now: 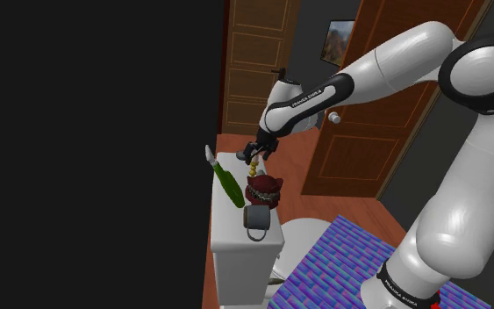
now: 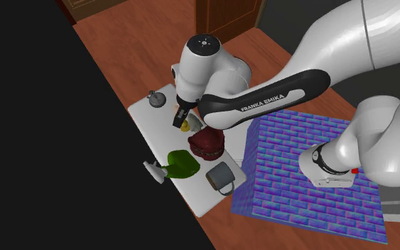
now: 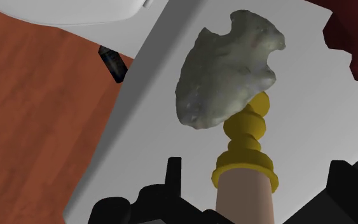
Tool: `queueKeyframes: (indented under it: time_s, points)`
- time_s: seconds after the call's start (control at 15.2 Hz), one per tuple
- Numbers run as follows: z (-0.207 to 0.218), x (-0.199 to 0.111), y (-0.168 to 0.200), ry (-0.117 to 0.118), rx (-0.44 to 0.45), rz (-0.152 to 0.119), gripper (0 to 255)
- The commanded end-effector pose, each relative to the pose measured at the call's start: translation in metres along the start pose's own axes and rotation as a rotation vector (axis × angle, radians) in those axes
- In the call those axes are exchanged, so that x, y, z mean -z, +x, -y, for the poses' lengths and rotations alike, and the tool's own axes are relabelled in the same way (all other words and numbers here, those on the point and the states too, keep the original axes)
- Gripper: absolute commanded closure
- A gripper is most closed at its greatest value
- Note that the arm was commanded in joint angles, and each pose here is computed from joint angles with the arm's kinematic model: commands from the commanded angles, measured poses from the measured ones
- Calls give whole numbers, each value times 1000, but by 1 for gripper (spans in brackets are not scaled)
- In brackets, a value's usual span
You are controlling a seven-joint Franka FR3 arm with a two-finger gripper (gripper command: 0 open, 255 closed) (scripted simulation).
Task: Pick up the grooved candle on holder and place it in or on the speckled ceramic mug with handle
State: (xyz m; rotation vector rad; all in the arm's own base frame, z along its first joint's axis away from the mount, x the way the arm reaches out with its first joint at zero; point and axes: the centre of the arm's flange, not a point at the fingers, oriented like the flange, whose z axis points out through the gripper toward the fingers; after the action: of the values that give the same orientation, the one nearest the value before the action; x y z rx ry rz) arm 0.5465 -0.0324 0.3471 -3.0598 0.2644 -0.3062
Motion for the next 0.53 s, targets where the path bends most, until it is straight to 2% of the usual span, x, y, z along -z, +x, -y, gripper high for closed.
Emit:
queueKeyframes:
  time_s: [0.0, 0.13, 0.2, 0.46]
  points:
    - [0, 0, 0, 0, 0, 0, 0]
    - [0, 0, 0, 0, 0, 0, 0]
    - [0, 0, 0, 0, 0, 0, 255]
    - [0, 0, 0, 0, 0, 0, 255]
